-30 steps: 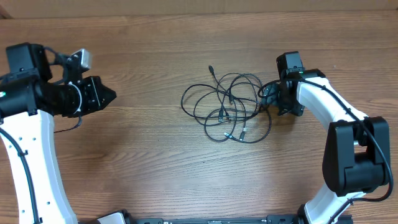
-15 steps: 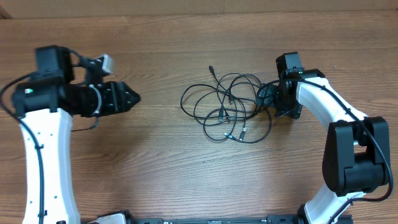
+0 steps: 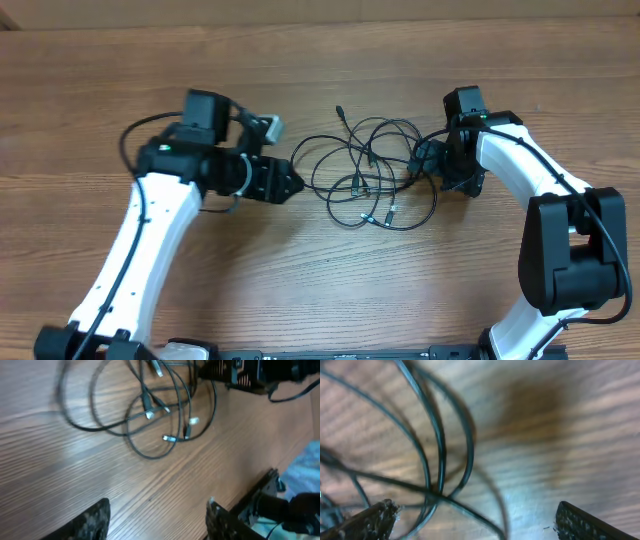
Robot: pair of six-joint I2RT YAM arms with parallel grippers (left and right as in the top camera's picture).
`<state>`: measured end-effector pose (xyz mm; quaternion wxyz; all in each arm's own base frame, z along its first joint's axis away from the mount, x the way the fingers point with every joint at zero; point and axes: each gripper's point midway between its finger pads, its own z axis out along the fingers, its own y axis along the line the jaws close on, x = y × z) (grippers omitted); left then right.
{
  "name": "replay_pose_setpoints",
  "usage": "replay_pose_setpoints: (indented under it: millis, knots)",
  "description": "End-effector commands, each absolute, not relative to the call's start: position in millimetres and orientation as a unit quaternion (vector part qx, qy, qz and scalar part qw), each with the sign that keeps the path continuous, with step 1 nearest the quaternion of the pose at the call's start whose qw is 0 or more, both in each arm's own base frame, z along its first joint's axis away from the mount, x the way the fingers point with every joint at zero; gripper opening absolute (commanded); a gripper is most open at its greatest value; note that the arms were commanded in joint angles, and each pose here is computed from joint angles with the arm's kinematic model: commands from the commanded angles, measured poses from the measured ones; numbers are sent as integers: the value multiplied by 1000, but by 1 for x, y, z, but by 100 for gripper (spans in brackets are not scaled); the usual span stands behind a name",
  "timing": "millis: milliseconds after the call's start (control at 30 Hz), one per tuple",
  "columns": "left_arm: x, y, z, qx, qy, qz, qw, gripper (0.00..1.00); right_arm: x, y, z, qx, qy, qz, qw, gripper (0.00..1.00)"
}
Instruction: Untangle cables
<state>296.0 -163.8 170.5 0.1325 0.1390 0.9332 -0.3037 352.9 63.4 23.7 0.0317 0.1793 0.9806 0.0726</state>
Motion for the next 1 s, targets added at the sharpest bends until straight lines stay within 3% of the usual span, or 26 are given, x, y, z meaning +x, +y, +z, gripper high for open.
replay_pose_setpoints:
  millis: [0,300,367,467,667,800,967]
  knots:
    - [295,-175,142,122,947,-281,94,59,341,82,21,176,977,118,-4,90]
    - [293,-174,79,77,972,-222,8,57,324,109,29,171,966,188,-54,41]
    - [293,-159,62,36,982,-185,-17,57,321,118,31,165,963,203,-62,25]
    - [290,-151,50,26,983,-178,-42,57,318,131,34,154,961,221,-69,17]
    - [283,-158,51,75,971,-220,-54,61,312,163,35,105,967,225,-63,20]
    - [281,-169,56,81,963,-250,-58,61,314,183,35,72,969,231,-46,41]
    - [275,-180,57,98,960,-256,-62,56,319,202,37,45,969,242,-23,47]
